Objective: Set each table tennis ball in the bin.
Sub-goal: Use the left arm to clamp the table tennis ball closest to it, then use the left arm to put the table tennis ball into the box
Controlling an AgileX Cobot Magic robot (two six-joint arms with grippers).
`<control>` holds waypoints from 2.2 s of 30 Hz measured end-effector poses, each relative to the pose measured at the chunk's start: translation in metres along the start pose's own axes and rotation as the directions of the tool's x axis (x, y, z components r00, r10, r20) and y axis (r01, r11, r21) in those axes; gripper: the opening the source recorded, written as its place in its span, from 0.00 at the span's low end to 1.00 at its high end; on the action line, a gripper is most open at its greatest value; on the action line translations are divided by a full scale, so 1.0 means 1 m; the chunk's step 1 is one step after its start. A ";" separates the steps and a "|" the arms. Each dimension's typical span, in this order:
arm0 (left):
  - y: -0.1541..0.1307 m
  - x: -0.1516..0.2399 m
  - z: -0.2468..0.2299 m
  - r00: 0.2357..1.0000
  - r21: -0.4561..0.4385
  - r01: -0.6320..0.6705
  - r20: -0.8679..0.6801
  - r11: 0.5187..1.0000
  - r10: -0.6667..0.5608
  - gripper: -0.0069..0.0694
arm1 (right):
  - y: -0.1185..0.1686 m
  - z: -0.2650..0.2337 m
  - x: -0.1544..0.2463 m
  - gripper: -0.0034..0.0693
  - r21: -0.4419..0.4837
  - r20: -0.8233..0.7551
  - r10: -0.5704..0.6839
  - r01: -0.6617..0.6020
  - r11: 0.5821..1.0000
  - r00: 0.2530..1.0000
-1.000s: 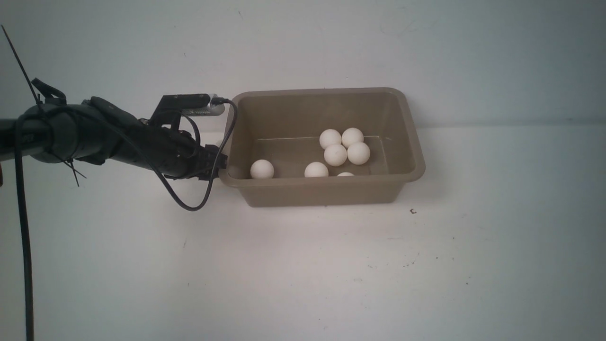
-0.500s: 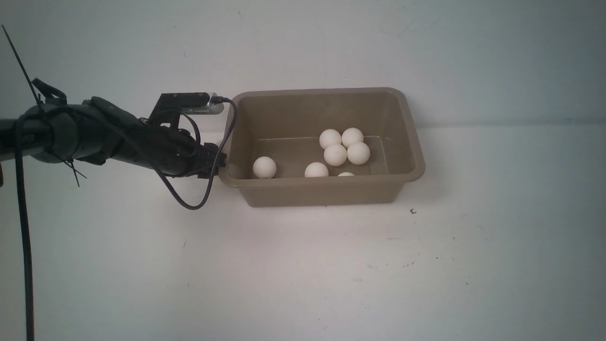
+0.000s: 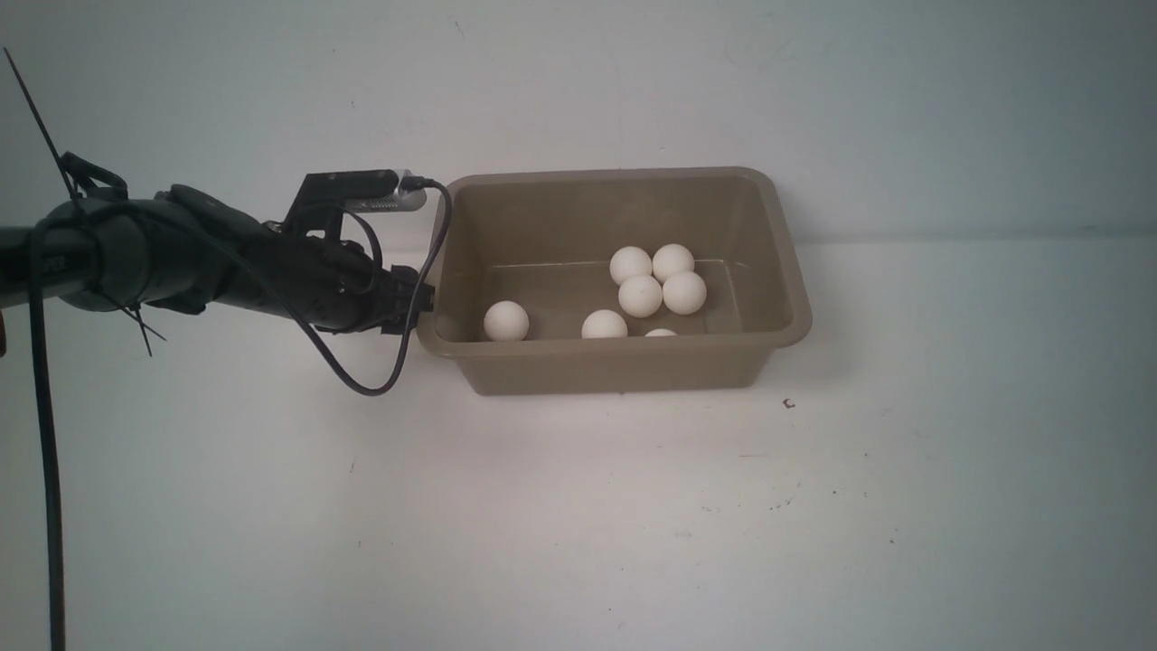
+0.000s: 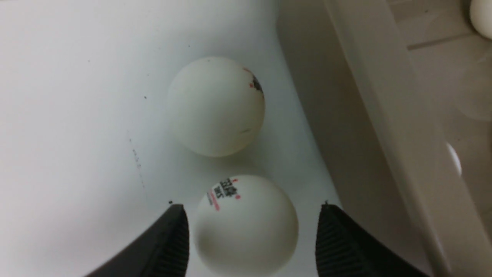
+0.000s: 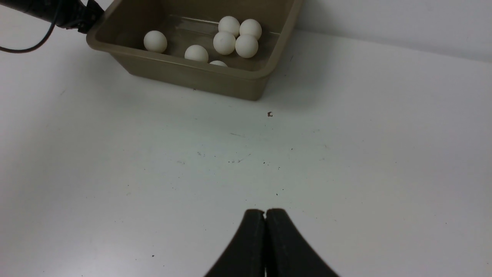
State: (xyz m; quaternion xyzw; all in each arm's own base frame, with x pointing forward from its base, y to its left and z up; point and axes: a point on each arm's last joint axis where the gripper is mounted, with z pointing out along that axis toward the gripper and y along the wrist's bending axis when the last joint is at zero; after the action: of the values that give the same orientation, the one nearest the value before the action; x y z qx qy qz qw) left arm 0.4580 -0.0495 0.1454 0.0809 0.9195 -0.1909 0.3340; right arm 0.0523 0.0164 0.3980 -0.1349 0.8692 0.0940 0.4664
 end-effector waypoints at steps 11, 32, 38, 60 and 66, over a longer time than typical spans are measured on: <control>0.003 0.006 0.008 1.000 0.001 0.012 -0.014 1.000 -0.012 0.62 | 0.000 0.000 0.000 0.02 0.000 0.000 0.000 0.000 1.000 1.000; 0.005 0.006 0.013 0.998 0.001 0.063 0.004 0.998 -0.063 0.54 | 0.000 0.000 0.000 0.02 -0.003 -0.001 0.009 -0.009 1.000 1.000; 0.024 -0.010 -0.028 0.998 -0.033 0.061 0.035 0.998 -0.060 0.54 | 0.000 0.000 0.000 0.02 -0.004 0.004 0.021 -0.021 1.000 1.000; -0.105 -0.019 -0.018 0.961 0.083 -0.273 0.068 0.958 0.268 0.54 | 0.002 0.000 -0.005 0.02 -0.026 0.053 0.032 -0.030 0.999 0.998; -0.102 -0.002 -0.001 0.963 0.137 -0.264 -0.015 0.955 0.268 0.54 | 0.003 0.000 -0.005 0.02 -0.030 0.051 0.034 -0.032 0.999 0.998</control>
State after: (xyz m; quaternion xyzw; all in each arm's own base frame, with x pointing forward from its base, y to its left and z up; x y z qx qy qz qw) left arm 0.4314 -0.1423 0.1775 0.2292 0.8908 -0.2040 0.3352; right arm 0.0539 0.0196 0.4019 -0.1250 0.8576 0.1177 0.4849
